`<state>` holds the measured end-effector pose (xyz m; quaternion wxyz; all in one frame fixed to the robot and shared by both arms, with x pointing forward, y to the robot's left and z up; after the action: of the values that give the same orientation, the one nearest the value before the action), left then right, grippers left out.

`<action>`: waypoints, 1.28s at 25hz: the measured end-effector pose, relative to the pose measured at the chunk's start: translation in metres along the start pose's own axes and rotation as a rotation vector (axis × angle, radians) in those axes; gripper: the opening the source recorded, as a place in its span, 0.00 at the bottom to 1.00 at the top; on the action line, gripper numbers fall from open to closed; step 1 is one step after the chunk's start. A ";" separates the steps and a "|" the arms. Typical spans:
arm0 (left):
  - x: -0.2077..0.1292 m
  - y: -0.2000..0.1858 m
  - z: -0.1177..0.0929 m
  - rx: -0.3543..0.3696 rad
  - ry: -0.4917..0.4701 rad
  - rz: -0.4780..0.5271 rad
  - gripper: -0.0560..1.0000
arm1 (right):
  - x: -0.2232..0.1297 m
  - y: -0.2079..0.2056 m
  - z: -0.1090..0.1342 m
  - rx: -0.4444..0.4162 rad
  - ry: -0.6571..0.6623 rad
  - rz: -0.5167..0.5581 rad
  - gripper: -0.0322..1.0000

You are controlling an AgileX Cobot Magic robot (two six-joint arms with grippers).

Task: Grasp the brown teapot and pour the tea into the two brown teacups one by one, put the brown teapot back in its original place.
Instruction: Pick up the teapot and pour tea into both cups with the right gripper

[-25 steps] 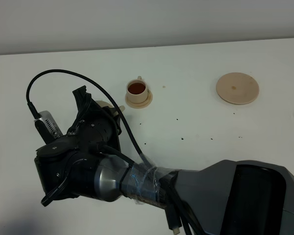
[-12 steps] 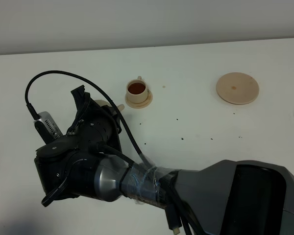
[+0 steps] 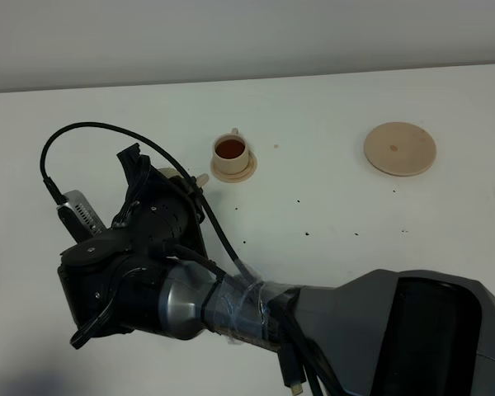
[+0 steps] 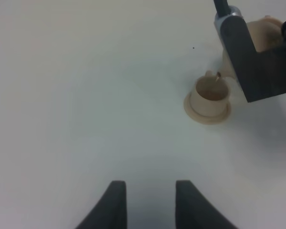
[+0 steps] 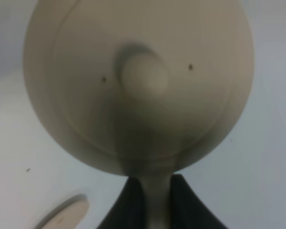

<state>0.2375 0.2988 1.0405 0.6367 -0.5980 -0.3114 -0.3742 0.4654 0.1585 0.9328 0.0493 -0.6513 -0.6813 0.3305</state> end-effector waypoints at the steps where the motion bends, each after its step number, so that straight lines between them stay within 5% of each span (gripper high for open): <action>1: 0.000 0.000 0.000 0.000 0.000 0.000 0.34 | 0.000 0.000 0.000 0.000 -0.003 0.000 0.15; 32: 0.000 0.000 0.000 0.000 0.000 0.000 0.34 | -0.001 0.000 -0.004 -0.041 -0.049 0.011 0.15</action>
<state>0.2375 0.2988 1.0405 0.6367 -0.5980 -0.3114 -0.3742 0.4675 0.1592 0.9363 0.0174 -0.6474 -0.6854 0.3328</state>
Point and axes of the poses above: a point on each arm's last joint axis where the gripper is mounted, y pointing out along that axis toward the gripper, z along the wrist's bending axis when the last joint is at zero, x = y × z, the point moved 1 cm from there along y, pointing out along that axis toward the gripper, and after that the axes turned 7 degrees about y, right-handed, at the moved point
